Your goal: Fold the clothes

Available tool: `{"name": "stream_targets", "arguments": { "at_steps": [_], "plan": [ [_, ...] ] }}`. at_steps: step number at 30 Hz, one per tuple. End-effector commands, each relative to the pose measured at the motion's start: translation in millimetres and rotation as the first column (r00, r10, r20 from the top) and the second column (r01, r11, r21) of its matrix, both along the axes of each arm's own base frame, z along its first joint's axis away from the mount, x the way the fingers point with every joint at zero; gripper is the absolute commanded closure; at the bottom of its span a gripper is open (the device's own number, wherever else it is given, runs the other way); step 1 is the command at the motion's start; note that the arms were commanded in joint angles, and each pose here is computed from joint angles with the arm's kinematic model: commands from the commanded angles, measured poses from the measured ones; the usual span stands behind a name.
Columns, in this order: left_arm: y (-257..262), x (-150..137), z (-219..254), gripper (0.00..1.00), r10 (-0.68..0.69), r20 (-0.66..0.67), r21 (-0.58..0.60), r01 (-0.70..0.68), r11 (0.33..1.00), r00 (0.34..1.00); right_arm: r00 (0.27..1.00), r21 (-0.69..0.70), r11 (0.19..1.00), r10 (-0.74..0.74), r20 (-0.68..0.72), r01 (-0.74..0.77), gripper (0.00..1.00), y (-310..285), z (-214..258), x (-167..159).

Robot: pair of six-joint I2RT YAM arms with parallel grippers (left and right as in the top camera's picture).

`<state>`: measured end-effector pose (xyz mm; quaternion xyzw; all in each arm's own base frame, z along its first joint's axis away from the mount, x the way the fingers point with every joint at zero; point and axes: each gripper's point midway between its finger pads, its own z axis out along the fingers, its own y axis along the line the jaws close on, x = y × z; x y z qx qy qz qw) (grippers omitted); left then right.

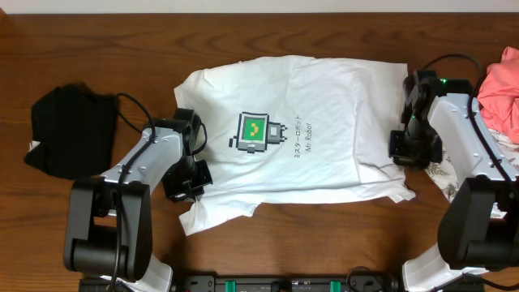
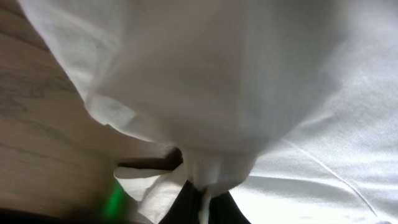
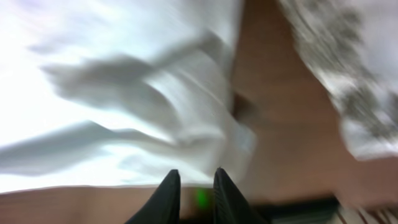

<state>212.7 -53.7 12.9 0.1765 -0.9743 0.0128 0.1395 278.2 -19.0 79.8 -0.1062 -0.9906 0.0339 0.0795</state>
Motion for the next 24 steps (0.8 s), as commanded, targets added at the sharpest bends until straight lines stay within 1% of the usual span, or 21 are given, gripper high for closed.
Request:
{"name": "stream_targets", "arguments": {
  "at_steps": [1,2,3,4,7,10,13,19,22,24],
  "plan": [
    [7.4,-1.4,-2.0,0.94,0.004,-0.005,0.034,-0.004,0.999,1.0,0.991,0.11,0.993,0.019,0.129,-0.034,0.93,17.1,1.5,27.4],
    [7.4,-1.0,-2.1,0.94,0.004,-0.003,0.034,-0.004,0.999,1.0,0.983,0.105,0.994,0.019,0.184,-0.039,0.96,16.5,1.3,41.1],
    [7.3,-0.4,-2.3,0.94,0.004,-0.001,0.033,-0.004,0.999,1.0,0.967,0.1,0.994,0.016,0.255,-0.043,0.97,15.9,2.3,58.9],
    [7.3,-0.3,-2.3,0.96,0.004,0.0,0.034,-0.004,0.999,1.0,0.944,0.093,0.994,0.018,0.33,-0.051,0.97,15.1,4.8,78.0],
    [7.3,-0.2,-2.3,0.94,0.004,0.0,0.033,-0.004,0.999,1.0,0.855,0.051,0.997,0.026,0.518,-0.061,0.98,9.2,17.7,128.1],
    [7.0,0.9,-2.6,0.94,0.005,0.004,0.032,-0.005,0.999,1.0,0.788,0.005,0.999,0.035,0.615,-0.048,0.99,1.4,24.6,158.6],
    [6.5,1.0,-2.6,0.94,0.005,0.005,0.029,-0.005,1.0,1.0,0.777,-0.003,0.999,0.036,0.628,-0.044,0.99,-0.6,11.4,172.5],
    [6.3,2.5,-3.0,0.95,0.005,0.011,0.028,-0.006,1.0,1.0,0.852,-0.032,0.999,0.04,0.523,-0.027,0.99,-8.1,-55.0,171.2],
    [6.2,3.2,-3.2,0.94,0.005,0.014,0.028,-0.006,1.0,1.0,0.874,-0.042,0.999,0.043,0.484,-0.026,0.99,-10.7,-82.2,169.8],
    [6.2,3.2,-3.2,0.94,0.005,0.014,0.028,-0.006,1.0,1.0,0.879,-0.059,0.998,0.045,0.474,-0.019,0.99,-14.3,-91.6,170.2]
  ]
}}
